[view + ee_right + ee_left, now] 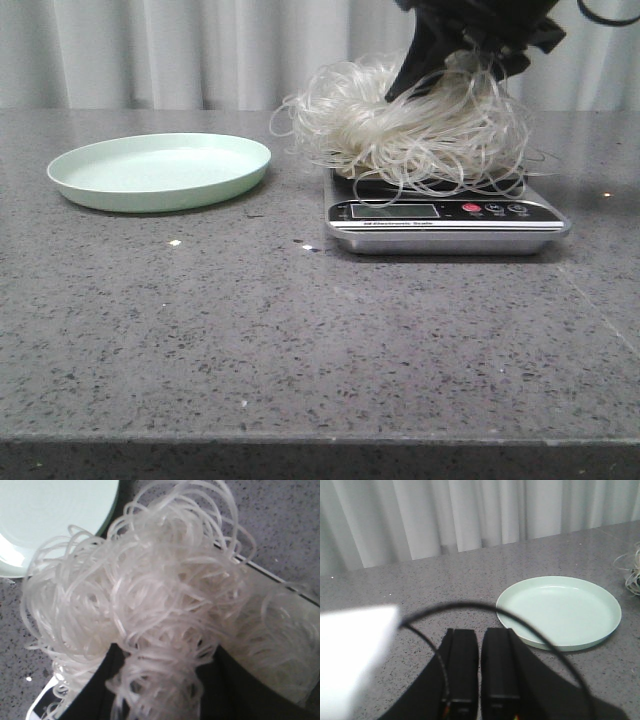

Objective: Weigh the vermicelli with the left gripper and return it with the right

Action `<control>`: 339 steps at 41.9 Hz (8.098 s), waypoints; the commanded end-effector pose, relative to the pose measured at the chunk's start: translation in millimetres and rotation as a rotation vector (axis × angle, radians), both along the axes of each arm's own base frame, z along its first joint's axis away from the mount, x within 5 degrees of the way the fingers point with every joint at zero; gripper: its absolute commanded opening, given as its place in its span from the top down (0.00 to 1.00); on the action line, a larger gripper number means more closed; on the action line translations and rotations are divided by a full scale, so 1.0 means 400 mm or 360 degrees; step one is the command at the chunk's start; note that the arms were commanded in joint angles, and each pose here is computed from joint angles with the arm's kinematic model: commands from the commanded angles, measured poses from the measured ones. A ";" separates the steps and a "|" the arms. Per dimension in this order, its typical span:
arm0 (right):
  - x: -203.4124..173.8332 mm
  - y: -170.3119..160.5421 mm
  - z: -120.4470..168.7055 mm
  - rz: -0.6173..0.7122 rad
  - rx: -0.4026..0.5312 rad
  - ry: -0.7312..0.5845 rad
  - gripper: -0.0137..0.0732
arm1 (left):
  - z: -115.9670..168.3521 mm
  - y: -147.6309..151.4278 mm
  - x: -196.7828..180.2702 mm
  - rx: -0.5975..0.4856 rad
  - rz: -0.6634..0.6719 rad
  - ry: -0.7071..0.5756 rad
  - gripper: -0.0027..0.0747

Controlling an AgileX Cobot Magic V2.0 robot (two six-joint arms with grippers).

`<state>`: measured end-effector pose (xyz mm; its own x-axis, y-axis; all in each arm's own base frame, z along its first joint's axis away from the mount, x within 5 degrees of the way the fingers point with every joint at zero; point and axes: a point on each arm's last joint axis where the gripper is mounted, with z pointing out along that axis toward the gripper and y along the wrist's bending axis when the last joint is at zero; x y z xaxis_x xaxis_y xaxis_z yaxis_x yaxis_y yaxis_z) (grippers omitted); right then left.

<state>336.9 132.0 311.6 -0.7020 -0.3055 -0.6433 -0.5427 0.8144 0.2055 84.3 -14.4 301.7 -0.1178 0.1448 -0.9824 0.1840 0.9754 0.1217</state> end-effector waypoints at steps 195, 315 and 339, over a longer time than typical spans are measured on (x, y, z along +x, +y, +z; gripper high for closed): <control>-0.613 -0.286 0.049 -0.0764 0.0326 -0.1454 0.67 | 0.036 -0.002 0.000 -0.0077 -0.0007 -0.0125 0.79; -0.680 -0.297 -0.046 -0.0761 0.0349 -0.1505 0.67 | -0.234 0.031 -0.074 -0.0123 0.0214 -0.0328 0.79; -0.679 -0.297 -0.050 -0.0763 0.0349 -0.1500 0.67 | -0.234 0.031 -0.074 -0.0123 0.0214 -0.0328 0.79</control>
<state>65.3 16.1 277.6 0.0022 0.0402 -0.9992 -0.2206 0.9746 0.0387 56.1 -2.6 202.5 -0.0180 0.0879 -0.9960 0.0438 0.9952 0.0870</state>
